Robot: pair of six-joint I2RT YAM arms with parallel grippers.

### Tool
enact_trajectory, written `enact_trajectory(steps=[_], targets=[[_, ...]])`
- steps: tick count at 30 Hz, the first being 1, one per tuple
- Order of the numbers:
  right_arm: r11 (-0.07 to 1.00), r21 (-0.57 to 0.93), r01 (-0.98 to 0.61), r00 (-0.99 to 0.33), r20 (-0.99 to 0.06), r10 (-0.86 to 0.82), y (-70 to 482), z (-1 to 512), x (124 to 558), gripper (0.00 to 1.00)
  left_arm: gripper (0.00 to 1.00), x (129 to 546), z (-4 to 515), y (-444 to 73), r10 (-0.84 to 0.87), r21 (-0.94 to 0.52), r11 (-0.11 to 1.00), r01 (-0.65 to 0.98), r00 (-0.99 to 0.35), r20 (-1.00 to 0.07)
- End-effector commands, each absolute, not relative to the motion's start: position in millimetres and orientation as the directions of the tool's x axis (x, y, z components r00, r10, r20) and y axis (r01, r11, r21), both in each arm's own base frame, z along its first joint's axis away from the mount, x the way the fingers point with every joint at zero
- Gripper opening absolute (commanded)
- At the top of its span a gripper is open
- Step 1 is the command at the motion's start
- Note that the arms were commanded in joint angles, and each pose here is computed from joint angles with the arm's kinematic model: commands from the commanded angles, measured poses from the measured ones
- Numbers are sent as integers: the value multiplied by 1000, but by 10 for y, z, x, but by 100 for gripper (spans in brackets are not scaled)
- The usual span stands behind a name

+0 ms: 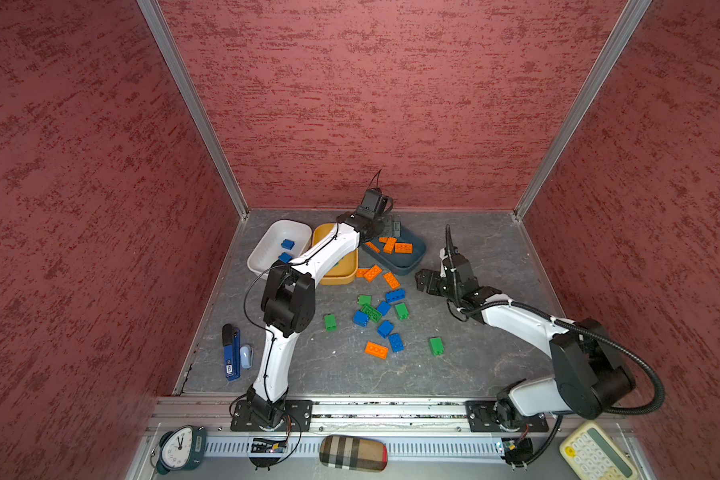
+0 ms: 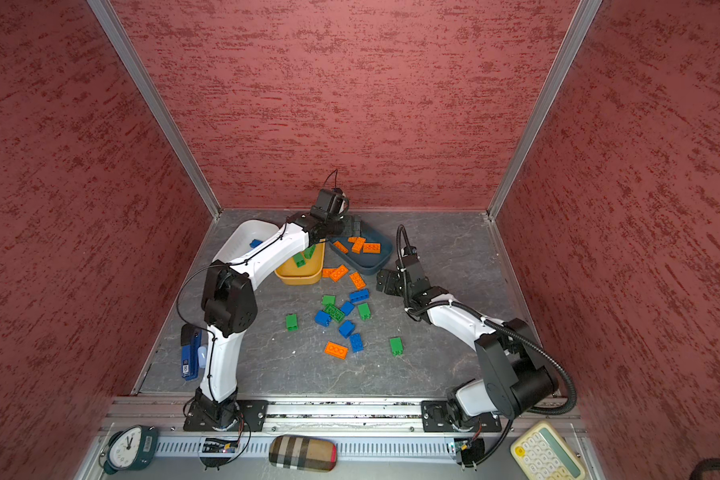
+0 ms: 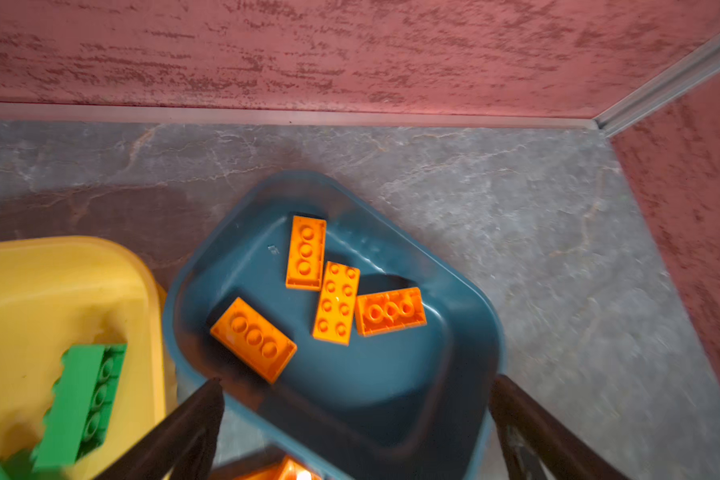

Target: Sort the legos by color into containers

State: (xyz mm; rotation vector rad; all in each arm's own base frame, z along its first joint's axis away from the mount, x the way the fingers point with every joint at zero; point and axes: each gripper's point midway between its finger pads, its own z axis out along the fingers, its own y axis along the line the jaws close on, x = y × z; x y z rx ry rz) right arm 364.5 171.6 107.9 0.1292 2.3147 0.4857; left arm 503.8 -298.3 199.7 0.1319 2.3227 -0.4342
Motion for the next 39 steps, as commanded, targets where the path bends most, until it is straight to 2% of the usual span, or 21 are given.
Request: enact_trajectory(steps=[1,6,12,18,22,25,32,37,39], targets=[[926,363,-106,-715,-674,183,1869,1090,3666,99,100,4756,2116,-2951,8,-242,935,260,-697,-717],[933,327,-147,-736,-666,117,1997,965,3593,99,99,4252,1814,-2610,32,-193,961,199,-771,-636],[923,333,-196,-770,-634,65,2138,822,3500,99,100,3593,1401,-2129,70,-100,986,133,-877,-475],[932,308,-193,-772,-634,50,2163,752,3502,99,100,3097,1124,-1415,-162,-10,985,-171,-916,-367],[934,308,-182,-760,-647,66,2185,802,3577,99,91,2863,839,-1393,-237,-91,971,-220,-931,-277],[937,302,-177,-756,-652,67,2176,809,3596,99,87,2790,663,-1473,-210,-151,972,-180,-955,-211],[940,297,-170,-762,-644,66,2159,774,3565,99,63,2684,354,-1329,-142,29,989,-148,-978,-154],[939,301,-165,-759,-647,74,2162,783,3560,99,54,2634,299,-1439,-142,4,990,-144,-982,-127],[939,299,-170,-756,-651,70,2166,797,3569,99,47,2611,298,-1442,-133,17,991,-136,-983,-129]])
